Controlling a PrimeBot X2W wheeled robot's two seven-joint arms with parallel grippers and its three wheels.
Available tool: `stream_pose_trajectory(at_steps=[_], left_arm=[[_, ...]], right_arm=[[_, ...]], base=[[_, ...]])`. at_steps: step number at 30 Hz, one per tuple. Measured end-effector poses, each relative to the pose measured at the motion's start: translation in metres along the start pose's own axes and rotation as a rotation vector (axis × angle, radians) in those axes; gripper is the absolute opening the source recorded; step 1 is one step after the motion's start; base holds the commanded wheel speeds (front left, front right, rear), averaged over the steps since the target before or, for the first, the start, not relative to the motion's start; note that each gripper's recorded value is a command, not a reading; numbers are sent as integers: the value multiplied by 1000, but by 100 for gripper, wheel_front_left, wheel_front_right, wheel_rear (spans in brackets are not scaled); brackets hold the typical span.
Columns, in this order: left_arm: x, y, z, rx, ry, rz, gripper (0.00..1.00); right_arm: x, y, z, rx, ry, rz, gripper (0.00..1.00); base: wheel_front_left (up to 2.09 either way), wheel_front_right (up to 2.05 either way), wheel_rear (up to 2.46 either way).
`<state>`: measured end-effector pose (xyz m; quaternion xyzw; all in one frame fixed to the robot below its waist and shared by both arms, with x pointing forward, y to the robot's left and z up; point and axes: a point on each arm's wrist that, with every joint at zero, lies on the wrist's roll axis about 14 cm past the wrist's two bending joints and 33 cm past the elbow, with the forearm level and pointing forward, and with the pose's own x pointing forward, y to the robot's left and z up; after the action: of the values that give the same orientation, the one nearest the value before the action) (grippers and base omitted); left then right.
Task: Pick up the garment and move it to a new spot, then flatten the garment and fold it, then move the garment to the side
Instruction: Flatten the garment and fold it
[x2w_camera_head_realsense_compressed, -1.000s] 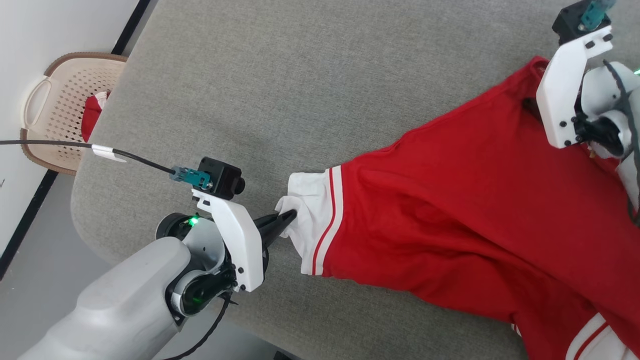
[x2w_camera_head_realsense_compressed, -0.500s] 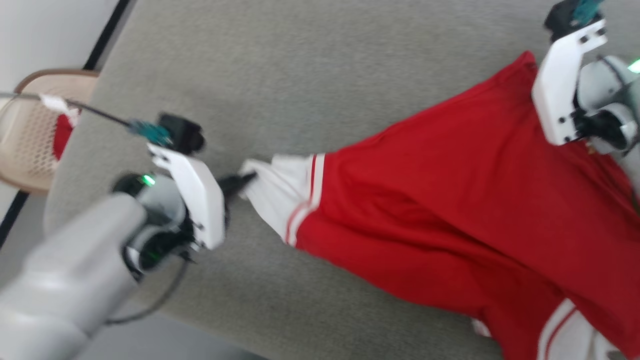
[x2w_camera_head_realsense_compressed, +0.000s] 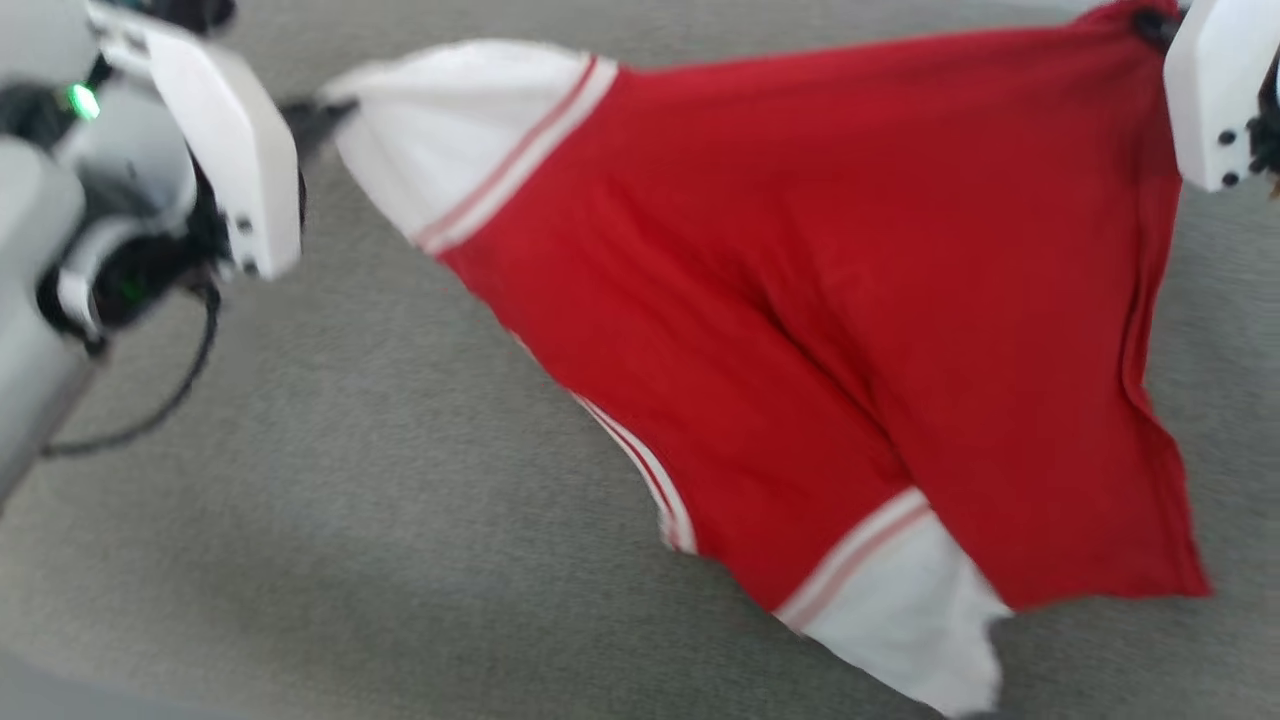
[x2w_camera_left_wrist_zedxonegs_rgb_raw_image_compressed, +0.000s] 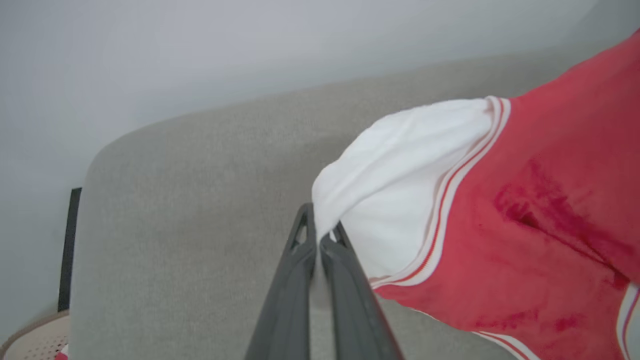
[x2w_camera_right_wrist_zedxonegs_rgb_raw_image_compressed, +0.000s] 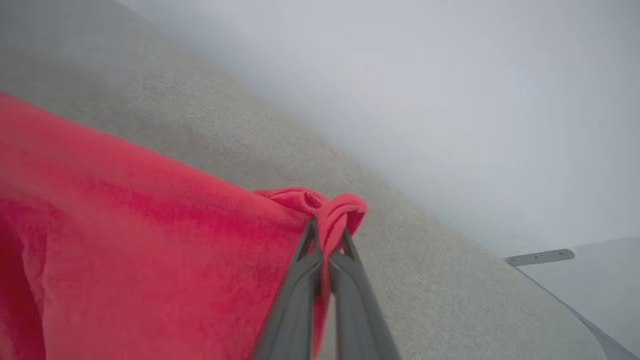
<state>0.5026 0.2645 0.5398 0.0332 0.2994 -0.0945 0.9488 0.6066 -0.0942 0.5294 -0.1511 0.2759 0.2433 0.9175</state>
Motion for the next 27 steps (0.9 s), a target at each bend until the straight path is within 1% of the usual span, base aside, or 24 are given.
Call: stream_pose_trajectory(at_steps=[3,6,7,9,11,13,16,18,20,23,26,27], left_arm=[[8,-6,35,40,-64,3,0],[17,-9,76,91,-173,28,0],[17,-9,76,91,-173,28,0],[20,-6,105,123,-262,58,0],[21,-5,136,149,-368,91,0],[16,-7,171,194,-509,122,0],[-3,-9,222,250,-731,166,0],[-20,-11,248,274,-871,186,0],[-36,-16,265,292,-980,184,0],[-36,-24,262,326,-984,139,0],[-18,-22,233,347,-899,104,0],[-9,-20,218,330,-850,92,0]], right_arm=[[-12,-14,15,24,-76,-46,0],[-19,-31,36,50,-175,-101,0],[-19,-31,36,50,-175,-101,0],[-23,-48,48,62,-240,-158,0],[-28,-66,64,82,-329,-221,0],[-34,-83,79,76,-415,-288,0],[-55,-105,112,50,-610,-394,0],[-71,-111,133,17,-735,-446,0],[-77,-107,142,-11,-807,-467,0],[-65,-100,133,-18,-773,-460,0],[-40,-85,107,1,-672,-415,0],[-33,-79,97,5,-642,-397,0]], base=[[0,0,0],[0,0,0],[0,0,0],[0,0,0],[0,0,0],[0,0,0],[0,0,0],[0,0,0],[0,0,0],[0,0,0],[0,0,0],[0,0,0]])
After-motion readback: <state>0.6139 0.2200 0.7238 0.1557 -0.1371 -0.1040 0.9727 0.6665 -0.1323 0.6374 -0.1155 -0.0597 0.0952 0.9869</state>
